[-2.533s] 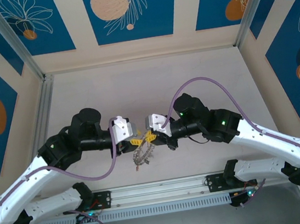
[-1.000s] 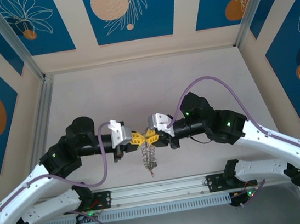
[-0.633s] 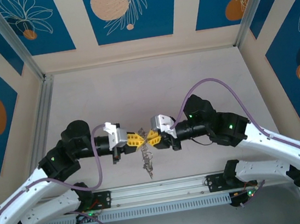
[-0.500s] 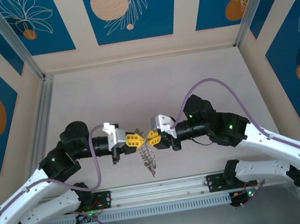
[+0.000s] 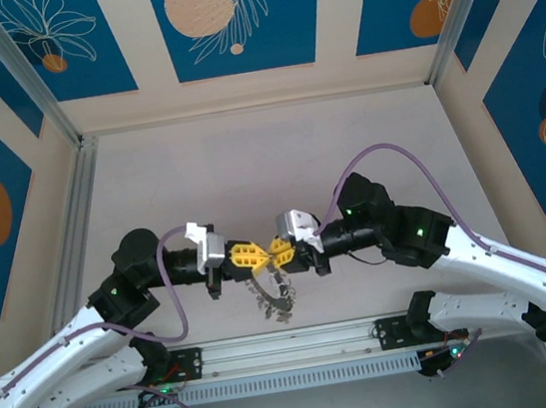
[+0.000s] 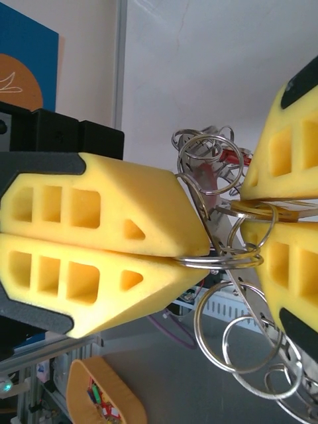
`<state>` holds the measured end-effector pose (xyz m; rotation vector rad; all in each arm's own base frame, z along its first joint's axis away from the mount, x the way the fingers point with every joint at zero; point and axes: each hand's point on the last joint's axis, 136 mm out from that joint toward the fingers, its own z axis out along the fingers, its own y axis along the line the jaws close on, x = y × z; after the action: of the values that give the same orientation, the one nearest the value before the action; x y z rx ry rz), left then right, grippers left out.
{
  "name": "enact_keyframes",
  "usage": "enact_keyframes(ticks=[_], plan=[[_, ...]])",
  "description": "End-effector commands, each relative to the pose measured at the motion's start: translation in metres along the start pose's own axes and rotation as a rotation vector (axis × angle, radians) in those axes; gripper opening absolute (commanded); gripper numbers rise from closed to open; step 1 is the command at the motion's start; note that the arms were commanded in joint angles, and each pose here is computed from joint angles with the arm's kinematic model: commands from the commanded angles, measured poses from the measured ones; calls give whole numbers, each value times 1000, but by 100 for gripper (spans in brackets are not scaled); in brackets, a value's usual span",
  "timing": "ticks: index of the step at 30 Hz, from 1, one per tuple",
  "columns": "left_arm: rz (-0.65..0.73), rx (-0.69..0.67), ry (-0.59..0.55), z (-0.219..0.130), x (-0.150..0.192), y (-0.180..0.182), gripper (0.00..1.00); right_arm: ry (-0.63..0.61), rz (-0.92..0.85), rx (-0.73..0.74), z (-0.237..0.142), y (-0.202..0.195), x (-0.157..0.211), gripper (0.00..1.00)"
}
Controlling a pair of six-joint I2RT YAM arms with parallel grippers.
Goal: Put the keys on the keyring
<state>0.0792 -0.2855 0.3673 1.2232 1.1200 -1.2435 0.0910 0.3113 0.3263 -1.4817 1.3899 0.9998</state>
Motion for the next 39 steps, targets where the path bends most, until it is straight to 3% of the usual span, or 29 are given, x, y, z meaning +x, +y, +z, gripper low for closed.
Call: enact_keyframes(ticks=[1,4,9,12,17,24,31,39], plan=[[57,21,-105,-2,-26,-3,0,-29,1,-39,0,8,-2,15],[56,9,-102,-3,-25,-1,0,-35,-5,-23,-5,8,-3,18],[55,-20,-85,-8,-22,3,0,-86,-23,123,-25,-5,-8,41],[52,-32,-82,-11,-22,5,0,-108,-25,184,-35,-10,-9,46],[48,-27,-62,-11,-19,6,0,-136,-29,227,-41,-16,-17,44],[37,-11,-49,-10,-17,4,0,-216,-53,149,-33,-8,-37,38],[38,-16,-43,-10,-16,5,0,-213,-34,35,-19,4,-35,32],[43,-24,-49,-12,-19,6,0,-203,-31,18,-19,7,-33,31]])
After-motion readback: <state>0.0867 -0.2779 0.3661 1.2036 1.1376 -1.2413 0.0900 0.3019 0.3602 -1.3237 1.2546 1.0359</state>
